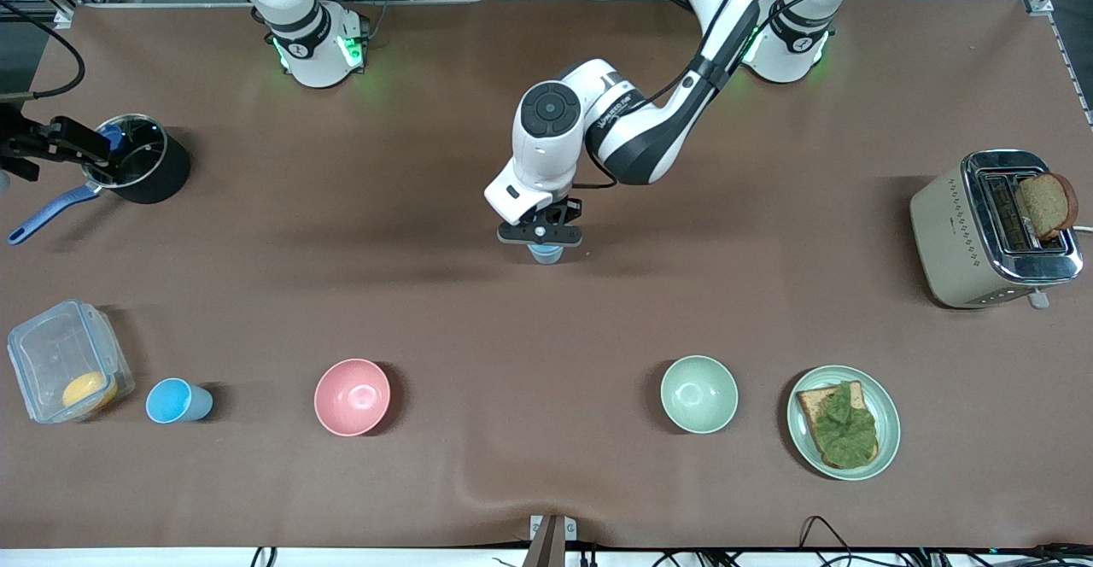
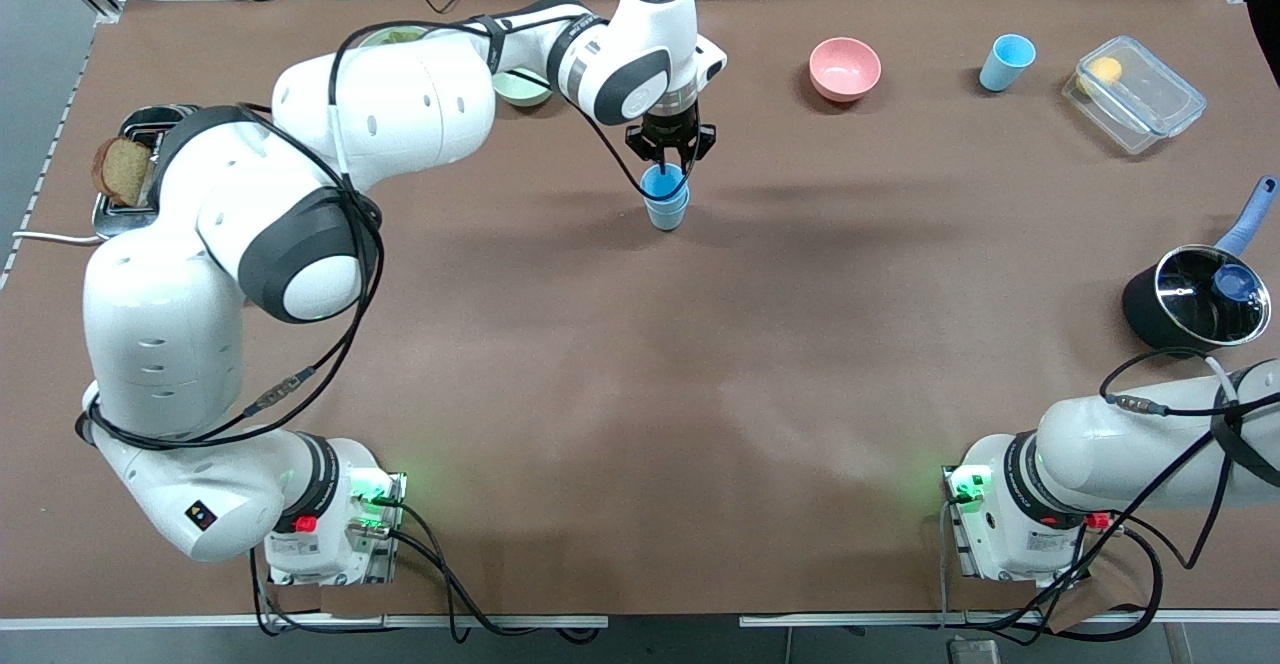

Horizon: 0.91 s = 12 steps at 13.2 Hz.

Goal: Stack blue cups with both arms

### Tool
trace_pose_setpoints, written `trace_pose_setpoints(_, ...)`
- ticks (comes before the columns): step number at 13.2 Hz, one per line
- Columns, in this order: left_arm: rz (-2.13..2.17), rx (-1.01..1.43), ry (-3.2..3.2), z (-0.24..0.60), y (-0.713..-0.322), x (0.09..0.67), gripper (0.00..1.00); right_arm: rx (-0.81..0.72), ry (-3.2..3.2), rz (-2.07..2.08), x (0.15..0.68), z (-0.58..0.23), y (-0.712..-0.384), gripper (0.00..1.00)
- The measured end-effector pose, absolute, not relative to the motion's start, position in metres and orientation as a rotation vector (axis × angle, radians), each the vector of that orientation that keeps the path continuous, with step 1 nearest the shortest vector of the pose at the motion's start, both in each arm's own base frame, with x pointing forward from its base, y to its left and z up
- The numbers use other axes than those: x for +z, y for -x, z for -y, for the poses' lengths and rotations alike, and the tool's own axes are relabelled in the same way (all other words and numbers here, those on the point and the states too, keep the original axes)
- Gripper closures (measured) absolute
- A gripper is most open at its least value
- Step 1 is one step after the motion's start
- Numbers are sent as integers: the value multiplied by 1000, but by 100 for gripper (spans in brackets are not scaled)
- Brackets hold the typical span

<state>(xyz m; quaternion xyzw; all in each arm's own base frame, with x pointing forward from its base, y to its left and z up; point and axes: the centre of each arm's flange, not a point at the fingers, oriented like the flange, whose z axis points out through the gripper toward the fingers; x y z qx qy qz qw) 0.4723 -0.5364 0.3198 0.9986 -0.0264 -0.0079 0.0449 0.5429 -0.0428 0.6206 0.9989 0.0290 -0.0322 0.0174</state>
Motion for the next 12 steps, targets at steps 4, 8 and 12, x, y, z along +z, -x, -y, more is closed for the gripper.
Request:
trace_pose_setpoints(4,72,14,-3034,530,-485,336,37,-100,-3104,-93,621,42,-543,0)
trace_pose_setpoints(8,-23,59,-3028,484,-513,384,1,-100,-3104,-97,621,40,-543,0)
trace_pose_setpoints(12,-68,69,-3046,395,-525,445,0,-100,-3104,-98,621,40,-543,0)
